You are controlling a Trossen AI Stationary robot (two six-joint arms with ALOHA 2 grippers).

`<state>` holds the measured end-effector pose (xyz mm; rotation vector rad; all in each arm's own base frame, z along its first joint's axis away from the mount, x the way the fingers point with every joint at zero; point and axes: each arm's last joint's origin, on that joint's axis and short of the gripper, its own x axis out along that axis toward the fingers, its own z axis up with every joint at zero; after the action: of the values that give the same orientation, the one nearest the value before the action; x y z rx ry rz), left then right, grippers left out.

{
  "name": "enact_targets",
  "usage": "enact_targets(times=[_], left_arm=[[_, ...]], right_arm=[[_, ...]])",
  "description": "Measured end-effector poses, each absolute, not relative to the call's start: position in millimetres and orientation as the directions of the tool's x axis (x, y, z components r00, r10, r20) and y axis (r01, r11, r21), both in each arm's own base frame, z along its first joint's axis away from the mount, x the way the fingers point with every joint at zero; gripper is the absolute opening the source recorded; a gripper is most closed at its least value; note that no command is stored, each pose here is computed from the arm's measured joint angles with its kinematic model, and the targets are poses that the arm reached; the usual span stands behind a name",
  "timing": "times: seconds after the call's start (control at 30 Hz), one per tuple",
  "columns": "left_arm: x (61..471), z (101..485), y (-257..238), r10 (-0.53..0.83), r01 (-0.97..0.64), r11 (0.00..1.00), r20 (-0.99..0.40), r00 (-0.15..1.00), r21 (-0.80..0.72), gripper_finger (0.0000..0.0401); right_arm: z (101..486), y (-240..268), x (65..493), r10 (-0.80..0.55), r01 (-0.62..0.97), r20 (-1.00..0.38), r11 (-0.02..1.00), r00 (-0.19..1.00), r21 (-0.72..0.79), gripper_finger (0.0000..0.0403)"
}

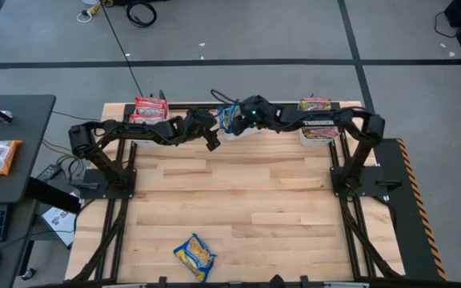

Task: Sort Maruchan noodles
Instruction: Put the blue noodle pack into the middle white bin

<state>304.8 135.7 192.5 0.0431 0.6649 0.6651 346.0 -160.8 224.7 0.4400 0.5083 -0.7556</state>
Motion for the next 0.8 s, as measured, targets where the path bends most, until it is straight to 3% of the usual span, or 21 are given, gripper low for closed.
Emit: enact_targets(times=[0.13,0.3,0.5,0.8], left_arm=[[304,191,135,0.581,-0.553,0.796,-0.571,0.581,0.247,0.0219],[301,190,140,0.585,-0.540,0.795,-0.583,0.564,0.276,0.0219],[290,189,161,0.624,-0.586,0.757,-0.588,0.514,0.291,0.0219],[289,157,179,0.595,-0.583,0.762,-0.660,0.459,0.281,0.0219]], right_arm=[[218,-162,347,-0.531,0.735,-0.596,0.660,0.603,0.156,0.0218],[242,-160,337,-0.618,0.736,-0.536,0.677,0.575,0.009,0.0218],[243,-171,309,-0.755,0.705,-0.585,0.586,0.296,-0.400,0.0210],[205,-189,313,-0.652,0.528,-0.721,0.708,0.234,-0.469,0.0194]])
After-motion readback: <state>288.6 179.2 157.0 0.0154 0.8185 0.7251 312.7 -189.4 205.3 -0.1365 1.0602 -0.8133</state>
